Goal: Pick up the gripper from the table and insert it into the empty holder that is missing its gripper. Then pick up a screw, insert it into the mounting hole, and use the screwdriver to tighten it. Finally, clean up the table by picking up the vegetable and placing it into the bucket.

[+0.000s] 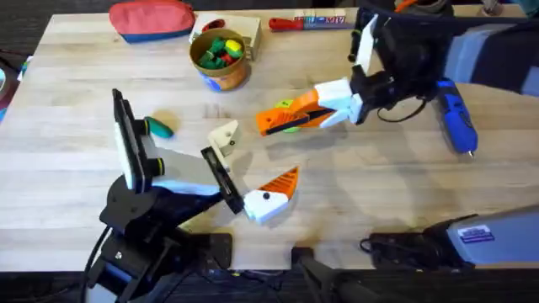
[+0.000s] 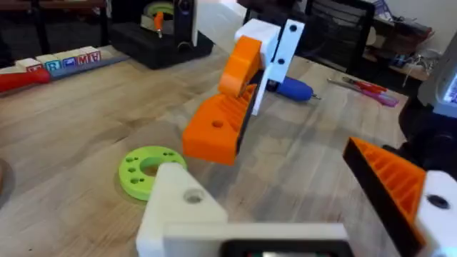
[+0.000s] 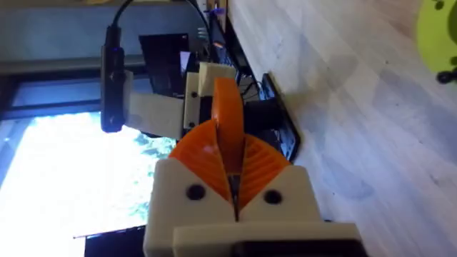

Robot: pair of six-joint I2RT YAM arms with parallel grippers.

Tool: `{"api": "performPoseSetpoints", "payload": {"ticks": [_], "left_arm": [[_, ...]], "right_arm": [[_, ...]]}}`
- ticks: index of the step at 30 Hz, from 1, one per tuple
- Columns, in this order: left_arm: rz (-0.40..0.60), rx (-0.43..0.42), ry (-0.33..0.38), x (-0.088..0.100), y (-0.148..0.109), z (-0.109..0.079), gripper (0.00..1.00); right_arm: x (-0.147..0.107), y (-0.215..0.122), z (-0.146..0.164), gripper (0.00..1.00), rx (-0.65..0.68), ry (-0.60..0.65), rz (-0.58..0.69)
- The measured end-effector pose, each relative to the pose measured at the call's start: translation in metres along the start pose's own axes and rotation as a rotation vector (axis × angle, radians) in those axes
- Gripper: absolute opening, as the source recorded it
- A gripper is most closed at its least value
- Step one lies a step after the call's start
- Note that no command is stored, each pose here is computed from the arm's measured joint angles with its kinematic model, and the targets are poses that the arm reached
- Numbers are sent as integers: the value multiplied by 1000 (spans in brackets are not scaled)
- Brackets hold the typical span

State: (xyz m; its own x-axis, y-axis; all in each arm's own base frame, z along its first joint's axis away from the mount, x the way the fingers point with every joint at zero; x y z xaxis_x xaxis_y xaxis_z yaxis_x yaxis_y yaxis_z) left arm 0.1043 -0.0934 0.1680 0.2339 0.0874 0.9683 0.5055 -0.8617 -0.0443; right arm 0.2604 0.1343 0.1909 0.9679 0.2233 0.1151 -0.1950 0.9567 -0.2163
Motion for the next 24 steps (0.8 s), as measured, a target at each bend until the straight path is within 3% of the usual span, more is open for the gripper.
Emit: {"api": "performPoseSetpoints", "payload": {"ticks": [9,24], "left_arm": [[0,2,0,0,0,0,988],[-4,20,-1,0,0,2,987]], "right_arm": [[3,37,2,3,75,-17,105],[6,58,5,3,31,-18,139]]}}
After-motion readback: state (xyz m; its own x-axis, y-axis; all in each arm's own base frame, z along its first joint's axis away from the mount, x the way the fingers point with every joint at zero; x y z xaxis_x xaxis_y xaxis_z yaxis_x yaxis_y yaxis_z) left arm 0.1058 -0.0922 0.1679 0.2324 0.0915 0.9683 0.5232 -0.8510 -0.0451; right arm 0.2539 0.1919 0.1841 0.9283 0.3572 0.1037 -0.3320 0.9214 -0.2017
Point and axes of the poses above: each hand's point on the last joint's axis, 136 mm out from that joint toward the fingers, its own y axis out along the fingers, its own z axis along the line the jaws close on, x = y × z, the point moved 10 cm from there along -y, back along the fingers, and after that the axes turned 3 degrees about -y, right-handed, at the moved point
